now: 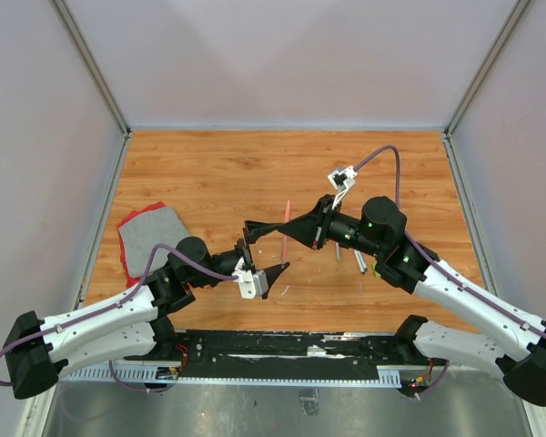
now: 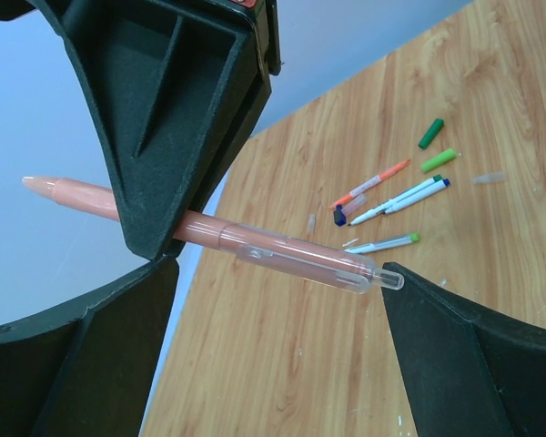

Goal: Insert the pens into the pen caps
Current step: Press the pen cap onto the pen, then place the pen at the center of the board, then pick up the pen from the center of the board.

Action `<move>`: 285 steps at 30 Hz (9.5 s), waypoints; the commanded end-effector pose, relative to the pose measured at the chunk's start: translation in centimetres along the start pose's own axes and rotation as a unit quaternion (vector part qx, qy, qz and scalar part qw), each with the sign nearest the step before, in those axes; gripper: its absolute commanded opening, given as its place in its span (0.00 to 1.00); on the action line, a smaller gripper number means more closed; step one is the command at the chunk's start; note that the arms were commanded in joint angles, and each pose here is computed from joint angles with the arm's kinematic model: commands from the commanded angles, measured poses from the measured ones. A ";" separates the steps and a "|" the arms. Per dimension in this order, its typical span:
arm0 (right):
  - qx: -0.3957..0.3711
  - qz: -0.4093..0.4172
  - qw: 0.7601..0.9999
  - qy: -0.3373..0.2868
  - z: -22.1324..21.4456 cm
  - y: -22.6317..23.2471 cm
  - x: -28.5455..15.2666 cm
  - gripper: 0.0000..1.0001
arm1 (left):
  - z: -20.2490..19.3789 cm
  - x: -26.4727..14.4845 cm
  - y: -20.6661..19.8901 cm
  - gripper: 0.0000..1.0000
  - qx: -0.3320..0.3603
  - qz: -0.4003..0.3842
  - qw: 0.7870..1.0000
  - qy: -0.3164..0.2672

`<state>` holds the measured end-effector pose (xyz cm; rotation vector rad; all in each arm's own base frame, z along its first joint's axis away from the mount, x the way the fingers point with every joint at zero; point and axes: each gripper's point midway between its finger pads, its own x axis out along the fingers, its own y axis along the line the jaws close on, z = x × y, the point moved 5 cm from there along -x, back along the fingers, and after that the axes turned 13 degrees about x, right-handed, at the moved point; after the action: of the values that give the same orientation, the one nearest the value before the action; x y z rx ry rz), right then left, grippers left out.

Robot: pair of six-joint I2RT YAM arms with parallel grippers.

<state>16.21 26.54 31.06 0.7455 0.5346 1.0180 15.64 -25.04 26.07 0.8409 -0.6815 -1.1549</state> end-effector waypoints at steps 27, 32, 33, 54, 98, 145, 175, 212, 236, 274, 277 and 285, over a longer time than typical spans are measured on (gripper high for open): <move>-0.017 0.011 0.998 0.052 -2.9 -0.1 0.1 0.01 | 1.3 0.1 1.3 1.00 0.011 0.027 0.999 -0.025; -0.020 0.011 0.998 0.061 -3.4 -0.1 0.1 0.01 | 1.3 0.0 1.4 1.00 0.011 0.030 0.999 -0.024; -0.019 0.012 0.998 0.063 -3.6 -0.1 0.1 0.01 | 1.3 0.0 1.5 1.00 0.012 0.031 0.999 -0.024; -0.058 -0.020 0.998 -0.032 0.5 1.3 -0.2 0.00 | 1.5 0.1 0.8 1.00 0.012 0.012 0.999 -0.034; -0.029 -0.317 0.948 0.023 -2.1 -10.5 3.2 0.04 | -7.1 -9.0 5.6 1.00 -0.550 0.259 0.720 0.335; 0.090 -0.431 0.888 0.134 -9.6 -22.8 18.5 0.22 | -5.2 -16.5 5.5 1.00 -0.525 0.428 0.631 0.379; 0.055 -0.394 0.908 0.130 -7.6 -19.2 13.9 0.42 | -6.2 -15.6 5.4 1.00 -0.532 0.420 0.623 0.392; -0.070 -0.444 0.893 0.022 0.1 -14.5 -8.7 0.99 | -10.4 -11.7 7.0 1.00 -0.504 0.406 0.652 0.395; 0.034 -0.502 0.864 -0.003 3.1 -19.9 -10.5 0.98 | -17.7 -1.2 5.0 1.00 -0.512 0.393 0.678 0.352; 0.069 -0.537 0.839 0.040 3.5 -22.0 -11.4 0.98 | -19.0 3.8 1.6 1.00 -0.507 0.369 0.698 0.347; 0.072 -0.540 0.837 0.051 3.6 -21.7 -11.5 0.99 | -19.3 3.1 0.4 1.00 -0.504 0.366 0.697 0.355; 0.074 -0.563 0.821 0.052 3.3 -22.0 -12.2 0.99 | -20.6 2.3 -0.3 1.00 -0.479 0.377 0.688 0.393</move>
<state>25.60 8.39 16.63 0.3885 0.9841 -0.0593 32.39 -23.16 15.08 -0.0006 0.3669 -0.2208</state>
